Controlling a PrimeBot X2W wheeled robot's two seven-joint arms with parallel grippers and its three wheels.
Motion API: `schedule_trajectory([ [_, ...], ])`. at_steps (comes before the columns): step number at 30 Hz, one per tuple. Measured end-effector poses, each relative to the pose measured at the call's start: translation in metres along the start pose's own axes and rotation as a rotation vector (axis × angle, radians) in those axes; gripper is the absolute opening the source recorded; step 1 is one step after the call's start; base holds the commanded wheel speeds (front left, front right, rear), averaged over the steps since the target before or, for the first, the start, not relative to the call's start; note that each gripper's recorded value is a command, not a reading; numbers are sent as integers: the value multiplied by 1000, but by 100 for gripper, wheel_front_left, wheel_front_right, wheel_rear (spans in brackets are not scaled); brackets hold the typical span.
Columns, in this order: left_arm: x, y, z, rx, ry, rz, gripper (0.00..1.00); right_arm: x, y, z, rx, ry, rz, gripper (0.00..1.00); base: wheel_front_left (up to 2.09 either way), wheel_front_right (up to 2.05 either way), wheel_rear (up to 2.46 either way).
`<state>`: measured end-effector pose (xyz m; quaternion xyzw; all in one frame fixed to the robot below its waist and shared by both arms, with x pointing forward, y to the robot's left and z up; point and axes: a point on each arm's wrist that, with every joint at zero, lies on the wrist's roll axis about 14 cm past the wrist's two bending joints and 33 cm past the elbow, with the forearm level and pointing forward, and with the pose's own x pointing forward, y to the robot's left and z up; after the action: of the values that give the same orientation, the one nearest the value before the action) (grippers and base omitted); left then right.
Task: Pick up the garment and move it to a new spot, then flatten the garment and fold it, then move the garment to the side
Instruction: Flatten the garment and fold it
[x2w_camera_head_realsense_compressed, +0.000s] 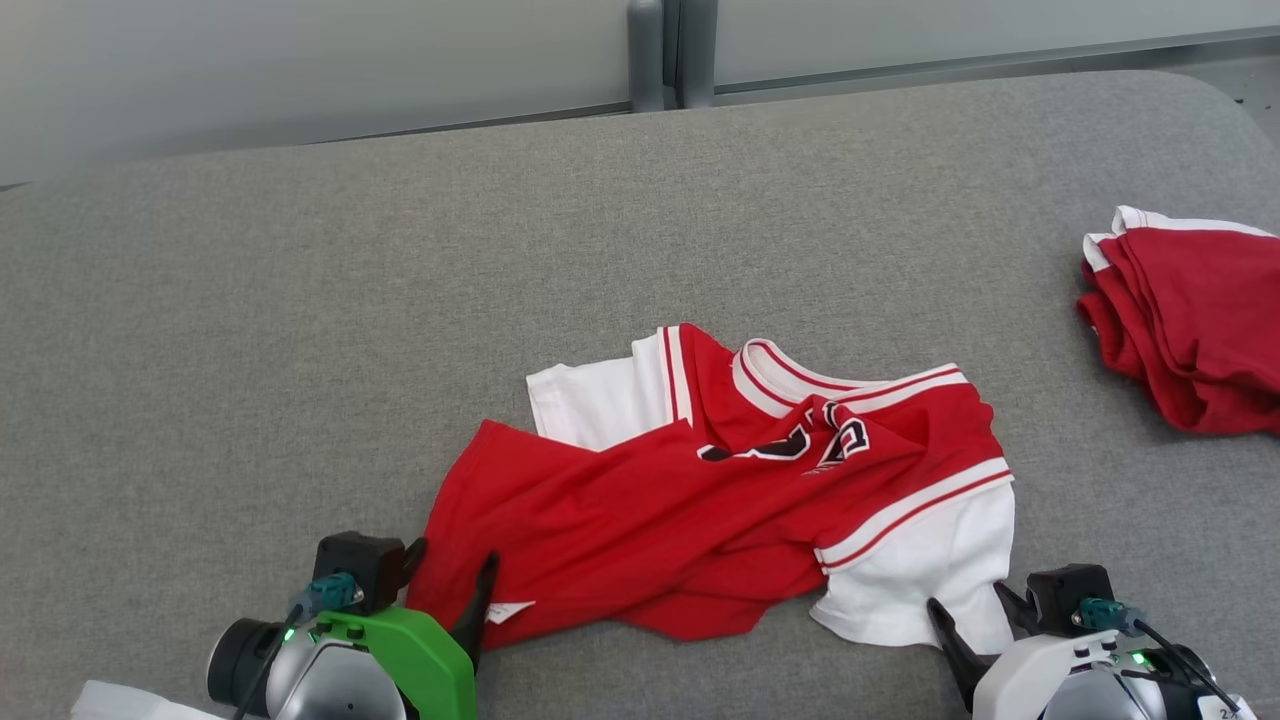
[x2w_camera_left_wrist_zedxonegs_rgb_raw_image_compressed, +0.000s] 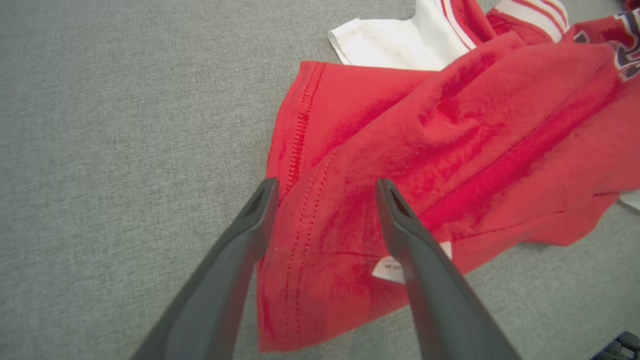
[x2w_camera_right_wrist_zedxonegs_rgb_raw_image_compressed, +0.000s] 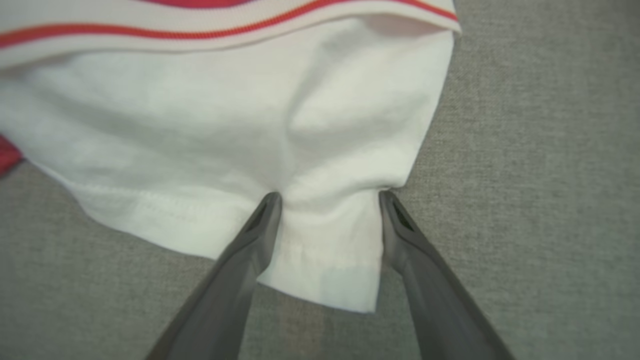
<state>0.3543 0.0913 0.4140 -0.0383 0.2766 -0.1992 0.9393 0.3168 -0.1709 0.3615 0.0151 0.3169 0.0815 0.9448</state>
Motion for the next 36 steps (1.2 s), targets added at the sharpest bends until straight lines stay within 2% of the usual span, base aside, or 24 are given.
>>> schedule_trajectory([
  [8,0,8,-16,-12,57,35,100,3,0,-3,4,3,5,100,0,0,0],
  [16,-2,2,-23,-12,72,20,100,5,0,-3,2,2,11,100,0,0,0],
  [17,-3,2,-23,-11,72,21,93,6,1,-2,2,1,12,100,0,0,0],
  [18,-3,2,-23,-11,70,21,76,6,1,-2,1,1,13,100,0,0,0],
  [19,-4,2,-23,-10,69,21,56,6,1,-2,1,0,13,100,0,0,0],
  [24,-6,3,-24,-7,70,24,7,7,1,-1,-1,-7,14,100,0,0,0],
  [25,-6,2,-25,-9,72,23,0,7,0,-1,0,-9,13,100,0,0,0],
  [30,-6,-2,-31,-23,89,11,0,7,1,-1,1,-10,13,100,0,0,0],
  [31,-6,-4,-32,-27,93,7,0,7,1,-1,2,-10,15,76,0,0,0],
  [33,-6,-6,-34,-32,99,1,0,8,2,1,11,-14,19,4,0,0,0],
  [34,-6,-7,-34,-35,99,-2,0,8,3,0,18,-13,24,0,0,0,0],
  [36,-6,-8,-34,-42,97,-5,0,9,5,2,26,-15,33,0,0,0,0],
])
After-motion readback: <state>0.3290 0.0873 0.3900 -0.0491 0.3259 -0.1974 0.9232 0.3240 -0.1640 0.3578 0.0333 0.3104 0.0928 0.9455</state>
